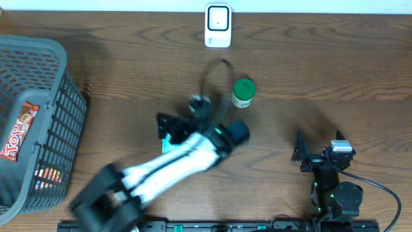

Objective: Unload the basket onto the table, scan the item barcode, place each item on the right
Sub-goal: 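Place the wipes pack on the table centre and release, then move the left gripper back over the basket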

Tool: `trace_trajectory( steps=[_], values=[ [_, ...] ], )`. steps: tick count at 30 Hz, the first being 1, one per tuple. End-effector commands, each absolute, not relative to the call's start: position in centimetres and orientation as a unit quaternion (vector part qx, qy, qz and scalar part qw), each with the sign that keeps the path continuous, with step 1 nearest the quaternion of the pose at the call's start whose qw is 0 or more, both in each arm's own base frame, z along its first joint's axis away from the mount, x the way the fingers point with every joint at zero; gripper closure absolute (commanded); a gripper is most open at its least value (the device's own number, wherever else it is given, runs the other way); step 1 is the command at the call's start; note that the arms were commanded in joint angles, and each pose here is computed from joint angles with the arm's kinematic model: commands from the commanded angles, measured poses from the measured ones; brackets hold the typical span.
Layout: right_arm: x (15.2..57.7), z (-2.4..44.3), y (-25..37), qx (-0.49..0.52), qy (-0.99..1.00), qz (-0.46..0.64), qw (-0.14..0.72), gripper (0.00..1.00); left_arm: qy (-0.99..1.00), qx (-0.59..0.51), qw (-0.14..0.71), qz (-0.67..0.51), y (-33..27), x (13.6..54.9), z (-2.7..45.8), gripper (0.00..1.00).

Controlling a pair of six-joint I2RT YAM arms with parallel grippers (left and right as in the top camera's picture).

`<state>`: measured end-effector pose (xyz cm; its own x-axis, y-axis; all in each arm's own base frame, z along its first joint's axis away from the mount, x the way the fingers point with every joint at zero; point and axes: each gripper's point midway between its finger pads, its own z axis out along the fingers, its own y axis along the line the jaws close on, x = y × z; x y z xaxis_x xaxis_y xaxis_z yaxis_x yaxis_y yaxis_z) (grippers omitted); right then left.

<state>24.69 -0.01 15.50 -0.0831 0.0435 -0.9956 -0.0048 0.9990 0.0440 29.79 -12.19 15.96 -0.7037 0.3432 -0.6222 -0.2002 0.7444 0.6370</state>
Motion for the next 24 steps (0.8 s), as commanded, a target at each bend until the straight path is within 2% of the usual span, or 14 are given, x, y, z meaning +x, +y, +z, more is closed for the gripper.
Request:
trace_trajectory(
  steps=[1,5,8,10,13,18,24],
  values=[
    [24.7,15.4,0.0,0.017,0.737,0.021,0.675,0.01,0.868,-0.006,0.413,0.275,-10.2,31.3,24.3,0.1],
    [24.7,15.4,0.0,0.017,0.737,0.021,0.675,0.01,0.888,-0.077,0.434,0.127,-5.5,31.6,32.6,0.09],
    [24.7,15.4,0.0,0.017,0.737,0.021,0.675,0.01,0.849,-0.214,0.481,0.049,1.2,30.1,38.2,0.1],
    [24.7,15.4,0.0,0.017,0.737,0.021,0.675,0.01,0.802,-0.323,0.502,0.039,6.3,27.9,40.1,0.1],
    [24.7,15.4,0.0,0.017,0.737,0.021,0.675,0.01,0.76,-0.426,0.487,0.061,11.6,23.7,39.9,0.09],
    [24.7,15.4,0.0,0.017,0.737,0.021,0.675,0.01,0.75,-0.512,0.396,0.136,16.4,18.9,36.2,0.06],
    [24.7,15.4,0.0,0.017,0.737,0.021,0.675,0.01,0.786,-0.52,0.315,0.115,18.4,20.4,32.0,0.06]
  ],
)
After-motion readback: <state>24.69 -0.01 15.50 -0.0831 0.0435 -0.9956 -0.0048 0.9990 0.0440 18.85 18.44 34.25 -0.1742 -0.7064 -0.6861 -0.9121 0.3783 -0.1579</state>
